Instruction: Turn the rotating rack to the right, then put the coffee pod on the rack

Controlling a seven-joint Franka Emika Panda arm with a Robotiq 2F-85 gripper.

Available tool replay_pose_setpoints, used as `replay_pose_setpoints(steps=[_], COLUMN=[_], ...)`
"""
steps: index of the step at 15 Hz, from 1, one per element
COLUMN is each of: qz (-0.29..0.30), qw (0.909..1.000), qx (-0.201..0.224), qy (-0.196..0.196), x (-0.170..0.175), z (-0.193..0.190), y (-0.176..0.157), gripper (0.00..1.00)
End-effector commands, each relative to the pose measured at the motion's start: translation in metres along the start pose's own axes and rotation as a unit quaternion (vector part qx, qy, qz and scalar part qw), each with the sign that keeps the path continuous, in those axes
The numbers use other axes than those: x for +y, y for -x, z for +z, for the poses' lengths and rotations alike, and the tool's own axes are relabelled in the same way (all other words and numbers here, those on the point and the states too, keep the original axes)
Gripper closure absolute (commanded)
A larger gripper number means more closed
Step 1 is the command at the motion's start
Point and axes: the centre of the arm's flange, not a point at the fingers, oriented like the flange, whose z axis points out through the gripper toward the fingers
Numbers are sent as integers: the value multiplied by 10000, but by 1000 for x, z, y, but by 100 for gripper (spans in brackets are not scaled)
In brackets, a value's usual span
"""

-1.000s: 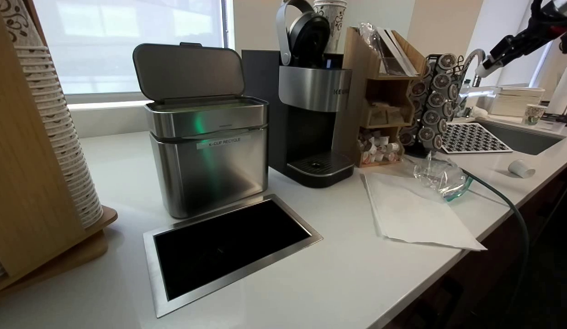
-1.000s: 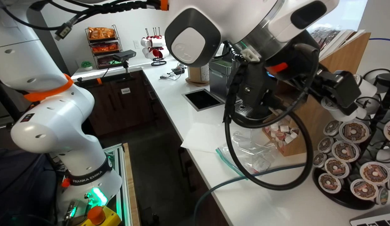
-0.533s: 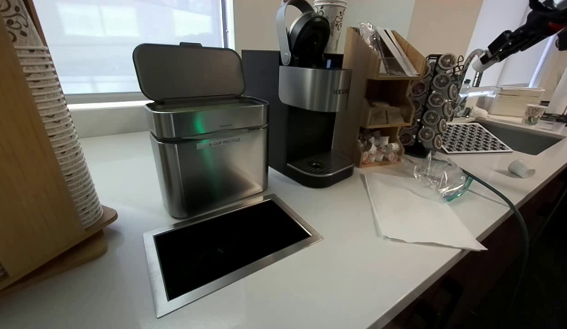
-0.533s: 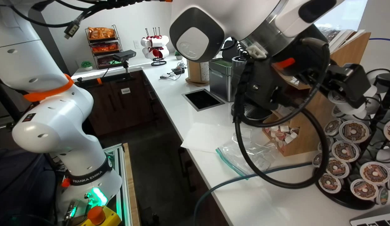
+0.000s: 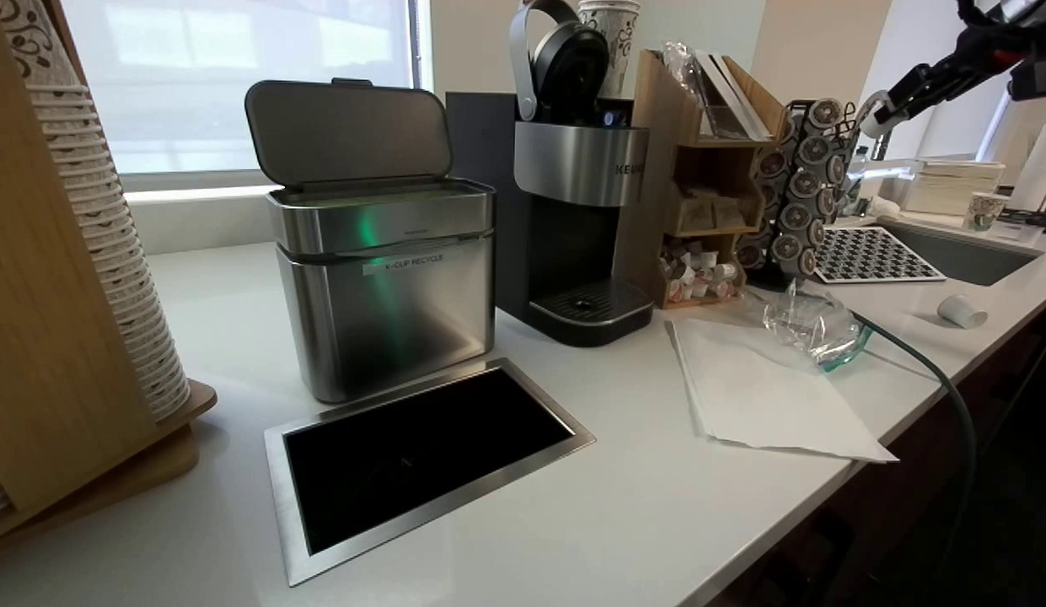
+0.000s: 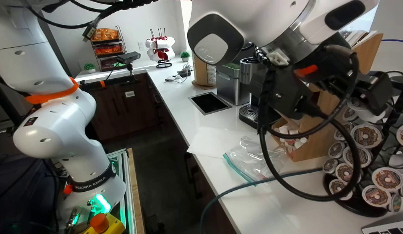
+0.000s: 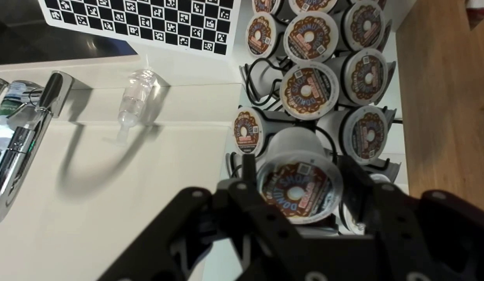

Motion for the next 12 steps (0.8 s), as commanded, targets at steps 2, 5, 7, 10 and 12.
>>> replay_pose_setpoints(steps=[2,5,7,10,12], qz=[-29,-70,-89,-121,-143], qw=[9998,9994,9990,9988,9988], qx=[-26,-29,-18,6,46], qy=[-216,-350,-426,-477,-462], x=[12,12,13,15,16], z=[20,28,32,38,40], y=[-2,-3,-2,0,2], gripper=[71,71,71,71,71])
